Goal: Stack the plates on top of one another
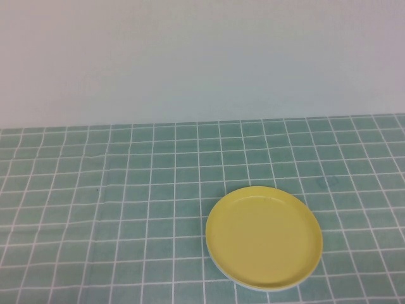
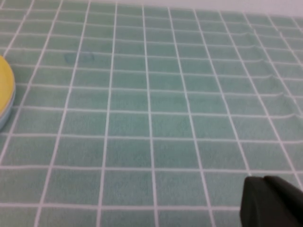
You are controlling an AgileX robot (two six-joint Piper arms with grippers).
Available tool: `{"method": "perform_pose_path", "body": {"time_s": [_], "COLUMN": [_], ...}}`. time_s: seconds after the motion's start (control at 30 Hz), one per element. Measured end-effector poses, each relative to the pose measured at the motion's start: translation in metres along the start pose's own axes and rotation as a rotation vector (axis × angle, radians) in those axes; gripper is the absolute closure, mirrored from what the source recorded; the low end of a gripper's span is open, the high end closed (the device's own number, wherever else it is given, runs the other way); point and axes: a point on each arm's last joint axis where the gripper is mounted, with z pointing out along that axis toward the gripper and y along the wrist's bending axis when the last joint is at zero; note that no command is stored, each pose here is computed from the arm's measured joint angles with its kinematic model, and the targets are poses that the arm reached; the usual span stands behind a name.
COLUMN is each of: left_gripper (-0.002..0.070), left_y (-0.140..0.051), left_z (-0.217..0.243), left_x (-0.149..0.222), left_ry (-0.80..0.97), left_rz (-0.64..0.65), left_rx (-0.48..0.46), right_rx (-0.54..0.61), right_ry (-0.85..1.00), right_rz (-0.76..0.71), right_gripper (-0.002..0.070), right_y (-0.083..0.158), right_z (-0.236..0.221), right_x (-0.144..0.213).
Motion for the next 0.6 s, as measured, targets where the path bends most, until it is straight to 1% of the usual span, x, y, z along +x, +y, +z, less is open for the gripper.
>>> {"method": "perform_pose_path", "body": {"time_s": [0.17, 0.6], "left_gripper": [0.0676, 0.0675], "left_y": [0.0, 0.0], "left_z": [0.0, 0.0], "left_x": [0.0002, 0.0], "left_ry": [0.002, 0.0], "left_rz": [0.0, 0.0], "left_rx": [-0.001, -0.001], "right_rx": [0.006, 0.004], "right_ry": [-0.072, -0.067], "right_rz": [0.004, 0.007], "right_gripper": [0.0678, 0.0678], "right_y": [-0.0001, 0.0001], "right_z": [-0.0059, -0.006], "right_x": [-0.0008, -0.0003]}}
